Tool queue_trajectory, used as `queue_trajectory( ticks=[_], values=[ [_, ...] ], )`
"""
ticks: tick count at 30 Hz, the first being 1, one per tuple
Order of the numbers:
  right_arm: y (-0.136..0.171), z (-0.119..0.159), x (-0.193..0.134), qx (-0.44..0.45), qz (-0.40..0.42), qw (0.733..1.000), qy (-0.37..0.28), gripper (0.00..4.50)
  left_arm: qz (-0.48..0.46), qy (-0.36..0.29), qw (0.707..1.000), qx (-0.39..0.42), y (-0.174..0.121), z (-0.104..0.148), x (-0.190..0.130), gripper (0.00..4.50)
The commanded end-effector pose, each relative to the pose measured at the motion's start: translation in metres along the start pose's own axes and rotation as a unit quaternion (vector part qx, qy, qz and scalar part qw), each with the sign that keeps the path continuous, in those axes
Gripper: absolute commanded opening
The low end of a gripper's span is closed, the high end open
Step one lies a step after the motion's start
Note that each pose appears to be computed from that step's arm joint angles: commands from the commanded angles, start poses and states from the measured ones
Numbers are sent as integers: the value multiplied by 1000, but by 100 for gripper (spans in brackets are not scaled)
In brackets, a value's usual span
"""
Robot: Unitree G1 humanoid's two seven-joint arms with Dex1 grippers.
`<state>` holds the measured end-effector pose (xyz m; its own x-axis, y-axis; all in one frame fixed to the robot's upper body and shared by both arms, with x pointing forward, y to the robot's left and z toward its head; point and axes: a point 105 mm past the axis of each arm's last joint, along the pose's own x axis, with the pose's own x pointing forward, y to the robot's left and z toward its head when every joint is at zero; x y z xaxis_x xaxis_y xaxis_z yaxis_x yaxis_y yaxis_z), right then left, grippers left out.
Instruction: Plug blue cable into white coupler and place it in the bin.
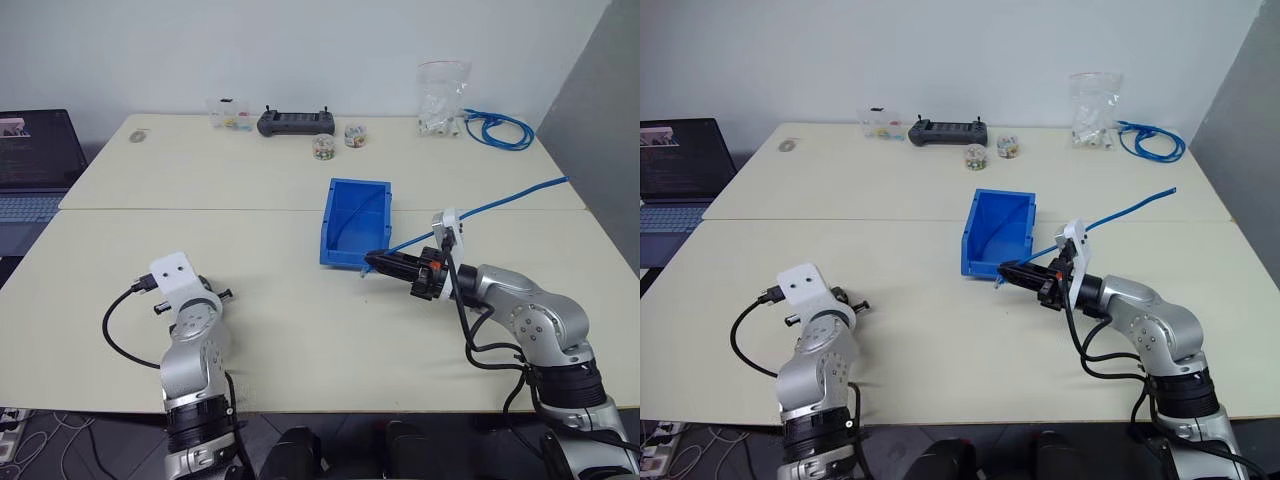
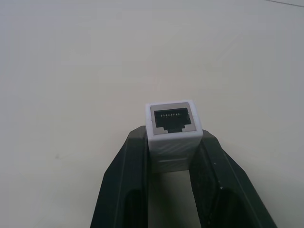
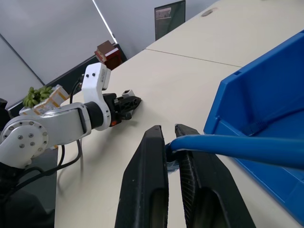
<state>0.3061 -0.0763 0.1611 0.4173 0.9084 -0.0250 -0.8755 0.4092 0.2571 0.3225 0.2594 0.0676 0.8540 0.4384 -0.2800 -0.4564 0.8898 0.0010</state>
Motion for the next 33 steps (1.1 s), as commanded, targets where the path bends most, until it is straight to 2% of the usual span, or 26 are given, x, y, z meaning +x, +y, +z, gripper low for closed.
queue_trajectory(
  ticks=[1, 2, 4, 5, 7, 10, 14, 18, 24, 33],
  values=[
    [6, 11, -8, -41, -2, 999, -11, 5, -164, 5, 984, 62, -37, -5, -16, 84],
    [6, 10, -10, -46, -5, 999, -7, 5, -201, 9, 976, 77, -44, -7, -20, 84],
    [8, 4, -18, -66, -12, 998, 10, 5, -334, 21, 933, 131, -73, -11, -37, 84],
    [8, 2, -20, -71, -14, 997, 15, 5, -372, 27, 916, 148, -80, -14, -43, 84],
    [12, -2, -26, -80, -18, 996, 24, 5, -476, 45, 858, 185, -100, -16, -62, 83],
    [18, -10, -32, -91, -25, 995, 36, 5, -610, 49, 746, 263, -125, -18, -92, 83],
    [23, -20, -36, -107, -33, 992, 53, 5, -703, 45, 626, 335, -143, -20, -113, 83],
    [25, -27, -36, -125, -37, 990, 63, 5, -736, 40, 555, 386, -153, -28, -116, 83],
    [27, -30, -26, -169, -33, 983, 70, 5, -738, 48, 524, 423, -154, -47, -104, 83],
    [32, -32, -1, -193, 15, 977, 89, 5, -748, 54, 515, 416, -158, -47, -104, 83]
  ],
)
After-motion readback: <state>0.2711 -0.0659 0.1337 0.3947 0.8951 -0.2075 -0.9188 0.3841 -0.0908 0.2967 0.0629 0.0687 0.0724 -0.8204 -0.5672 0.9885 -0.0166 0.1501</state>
